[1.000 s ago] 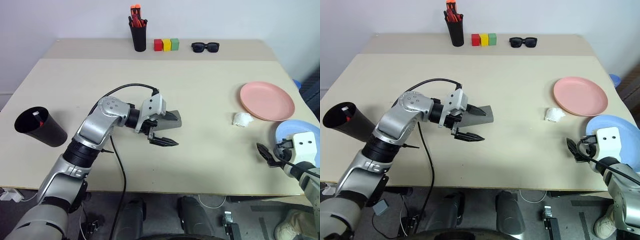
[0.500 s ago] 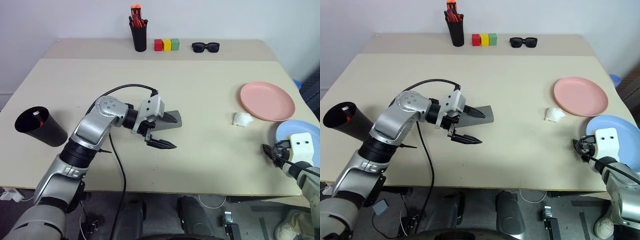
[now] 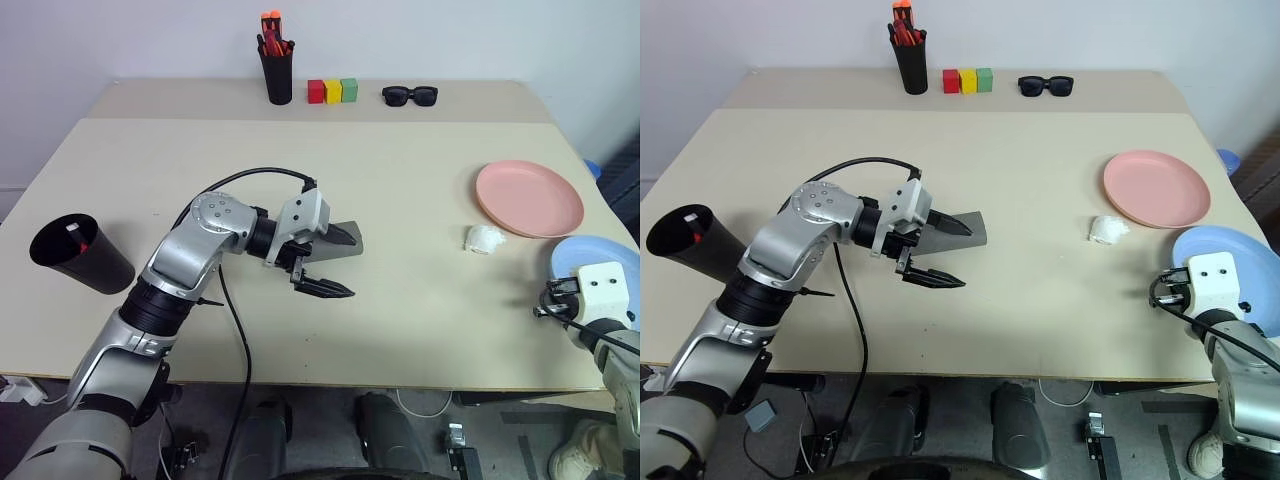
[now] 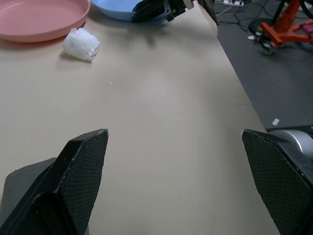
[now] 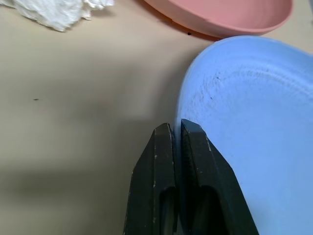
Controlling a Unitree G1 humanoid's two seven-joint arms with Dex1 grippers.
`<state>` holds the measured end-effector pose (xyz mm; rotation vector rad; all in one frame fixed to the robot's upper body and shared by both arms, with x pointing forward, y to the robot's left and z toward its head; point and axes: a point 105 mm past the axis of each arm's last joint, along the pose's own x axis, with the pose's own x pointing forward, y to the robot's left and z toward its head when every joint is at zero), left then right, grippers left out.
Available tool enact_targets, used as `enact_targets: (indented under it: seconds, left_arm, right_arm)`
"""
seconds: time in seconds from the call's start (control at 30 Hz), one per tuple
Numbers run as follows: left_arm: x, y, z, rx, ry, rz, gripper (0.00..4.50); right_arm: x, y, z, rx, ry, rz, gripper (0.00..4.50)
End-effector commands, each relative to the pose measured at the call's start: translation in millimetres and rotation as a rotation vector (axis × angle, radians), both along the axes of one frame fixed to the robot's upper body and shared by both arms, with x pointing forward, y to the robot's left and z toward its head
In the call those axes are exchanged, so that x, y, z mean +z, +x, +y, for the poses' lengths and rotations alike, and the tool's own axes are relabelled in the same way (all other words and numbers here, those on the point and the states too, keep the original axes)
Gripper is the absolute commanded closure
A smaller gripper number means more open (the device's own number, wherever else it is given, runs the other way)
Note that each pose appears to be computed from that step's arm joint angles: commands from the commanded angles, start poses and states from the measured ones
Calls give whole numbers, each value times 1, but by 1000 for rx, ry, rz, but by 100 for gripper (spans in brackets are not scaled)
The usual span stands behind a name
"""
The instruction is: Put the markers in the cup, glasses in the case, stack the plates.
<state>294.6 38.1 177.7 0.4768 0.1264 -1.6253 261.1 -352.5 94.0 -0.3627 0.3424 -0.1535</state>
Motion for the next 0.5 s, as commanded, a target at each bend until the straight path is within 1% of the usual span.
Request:
enact_targets:
  seconds: [0.03,0.07,0.1,0.2,0.33,0.5]
  left_arm:
    - [12,-1,-3,-14,-29,-39,0]
    - [12,-1,-4,-13,-30,-40,0]
    - [12,0,-5,-12,-31,-41,0]
    - [12,0,-6,-7,-36,-44,0]
    - [12,1,-6,6,-40,-47,0]
    - [13,1,-6,28,-48,-51,0]
  right_arm:
    - [26,7,-7,-19,-90,-87,446]
    - [30,8,-8,-20,-101,-100,446]
    - [42,16,-4,6,-138,-141,446]
    - [65,33,6,76,-220,-221,446]
    - [78,56,14,137,-253,-257,446]
    - [90,98,33,274,-258,-269,446]
